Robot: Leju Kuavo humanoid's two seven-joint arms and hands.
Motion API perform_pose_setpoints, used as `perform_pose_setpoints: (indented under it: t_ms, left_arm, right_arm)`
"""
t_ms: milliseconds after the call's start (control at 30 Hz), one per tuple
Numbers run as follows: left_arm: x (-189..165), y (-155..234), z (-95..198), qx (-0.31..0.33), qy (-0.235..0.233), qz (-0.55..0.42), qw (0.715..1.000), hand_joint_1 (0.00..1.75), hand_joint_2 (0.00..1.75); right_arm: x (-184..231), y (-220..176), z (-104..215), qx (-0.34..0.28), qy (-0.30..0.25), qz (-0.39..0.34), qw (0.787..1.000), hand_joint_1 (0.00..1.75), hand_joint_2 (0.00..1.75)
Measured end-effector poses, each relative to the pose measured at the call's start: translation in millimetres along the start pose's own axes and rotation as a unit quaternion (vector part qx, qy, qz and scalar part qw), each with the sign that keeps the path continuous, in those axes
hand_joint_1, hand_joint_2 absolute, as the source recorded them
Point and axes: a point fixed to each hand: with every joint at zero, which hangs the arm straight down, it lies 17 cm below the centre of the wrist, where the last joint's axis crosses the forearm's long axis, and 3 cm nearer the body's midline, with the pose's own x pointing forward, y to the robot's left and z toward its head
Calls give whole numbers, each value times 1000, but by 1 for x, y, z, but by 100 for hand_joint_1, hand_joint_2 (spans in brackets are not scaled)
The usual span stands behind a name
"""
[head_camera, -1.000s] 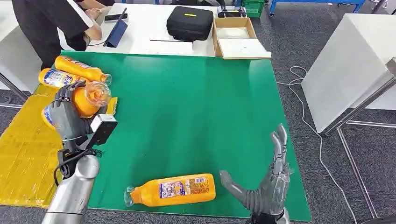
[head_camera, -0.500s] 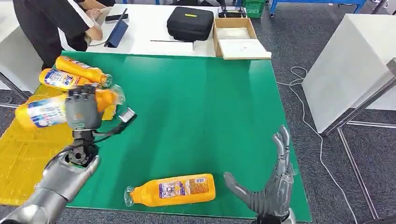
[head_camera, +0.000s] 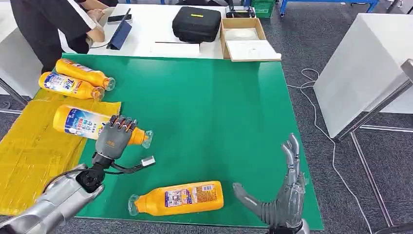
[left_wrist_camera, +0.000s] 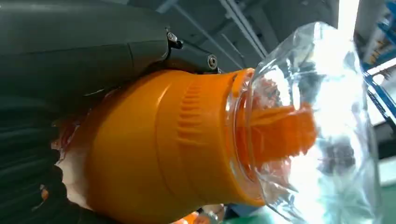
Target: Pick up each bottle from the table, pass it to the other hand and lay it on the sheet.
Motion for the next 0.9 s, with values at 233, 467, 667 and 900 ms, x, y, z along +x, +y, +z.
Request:
perform_pose_setpoints:
  t_ms: [233, 467, 667, 900]
  left_arm:
    - [5, -45, 37, -64, -59, -5, 996, 175, 175]
    - [-38, -74, 57, -110, -9, 15, 994, 175, 175]
    - [-100, -97, 79, -143, 89, 62, 984, 175, 175]
    - [-119, -107, 93, -157, 133, 76, 976, 175, 175]
  right_arm:
    - [-9, 9, -2, 21, 7, -6, 1000, 0, 175]
    - [-15, 22, -7, 39, 15, -12, 999, 0, 175]
    - [-21, 33, -7, 52, 23, -19, 998, 0, 175]
    - [-26, 35, -7, 53, 29, -17, 998, 0, 175]
